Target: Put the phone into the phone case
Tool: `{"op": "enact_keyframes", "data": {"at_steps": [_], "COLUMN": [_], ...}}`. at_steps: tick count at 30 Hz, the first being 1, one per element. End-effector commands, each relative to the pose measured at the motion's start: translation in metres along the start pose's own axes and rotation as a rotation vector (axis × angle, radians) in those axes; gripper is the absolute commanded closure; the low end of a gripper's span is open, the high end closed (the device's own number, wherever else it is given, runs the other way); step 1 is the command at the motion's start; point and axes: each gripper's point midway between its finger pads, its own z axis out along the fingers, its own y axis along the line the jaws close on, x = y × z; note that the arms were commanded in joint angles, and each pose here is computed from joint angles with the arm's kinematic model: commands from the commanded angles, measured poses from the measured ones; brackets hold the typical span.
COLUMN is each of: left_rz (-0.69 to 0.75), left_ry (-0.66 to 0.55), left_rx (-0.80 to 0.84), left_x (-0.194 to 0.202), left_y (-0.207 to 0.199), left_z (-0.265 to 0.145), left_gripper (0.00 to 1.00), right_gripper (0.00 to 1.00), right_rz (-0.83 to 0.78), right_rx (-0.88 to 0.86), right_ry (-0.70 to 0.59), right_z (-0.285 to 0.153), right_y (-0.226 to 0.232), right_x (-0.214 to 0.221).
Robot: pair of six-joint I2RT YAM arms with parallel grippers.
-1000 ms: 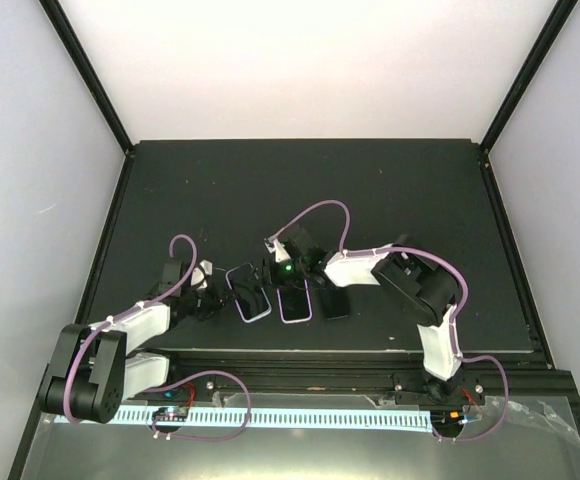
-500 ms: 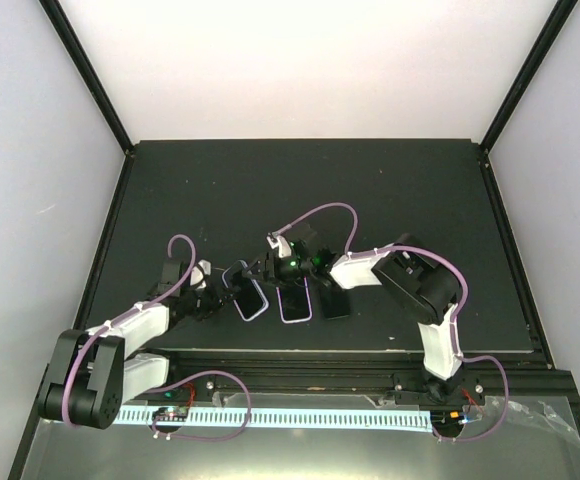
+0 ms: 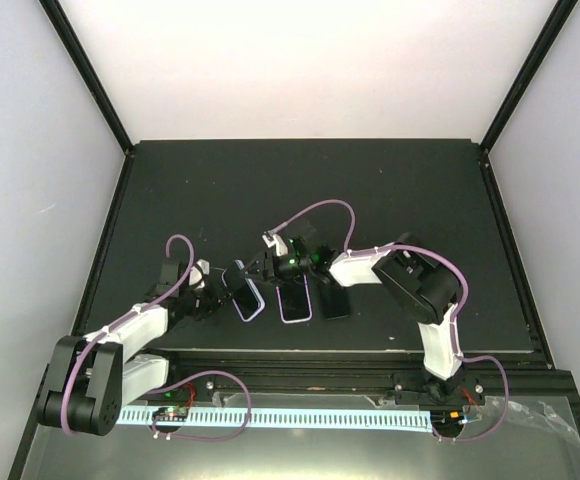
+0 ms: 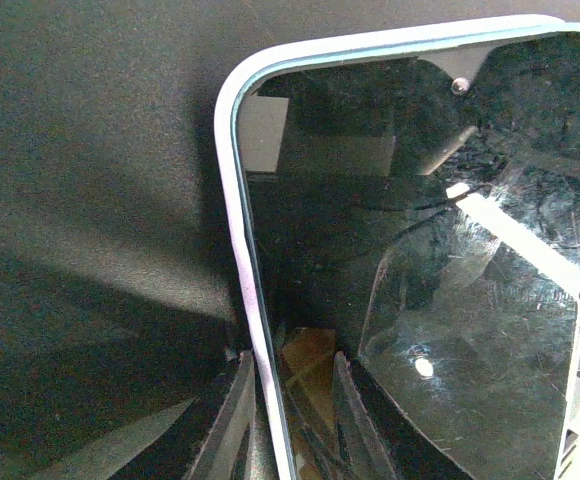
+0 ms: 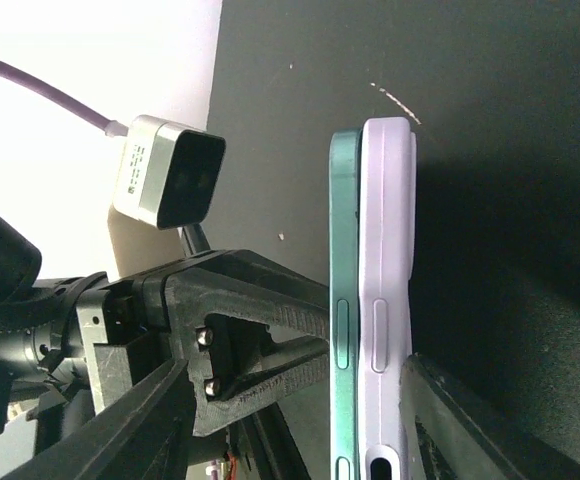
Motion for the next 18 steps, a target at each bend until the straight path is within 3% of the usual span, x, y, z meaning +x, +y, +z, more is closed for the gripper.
{"op": "enact_keyframes", "data": {"at_steps": [1, 4, 18], "left_rz": [0.040, 0.038, 0.039], "left_ry": [-0.012, -0.013, -0.015], "left_rx": [0.014, 0.013, 0.023], "left_x": [-0.0069, -0.0068, -0.0078], "left_y": [-0.0096, -0.0089, -0.0109], "left_z": [-0.0006, -0.0006, 0.0002], "left_gripper": [0.75, 0.75, 0.71], "right_gripper": [0.46, 0.51, 0.51], "right_rz": [-0.013, -0.008, 0.007], "right_rx": [-0.051, -0.073, -0.044], "right_ry": [0.171, 0.178, 0.242], "right_z": [0.0138, 0.0143, 0.0202], "right_y": [0.0102, 0.0133, 0.0036], "right_x": [0.0364, 0.0367, 0.0440]}}
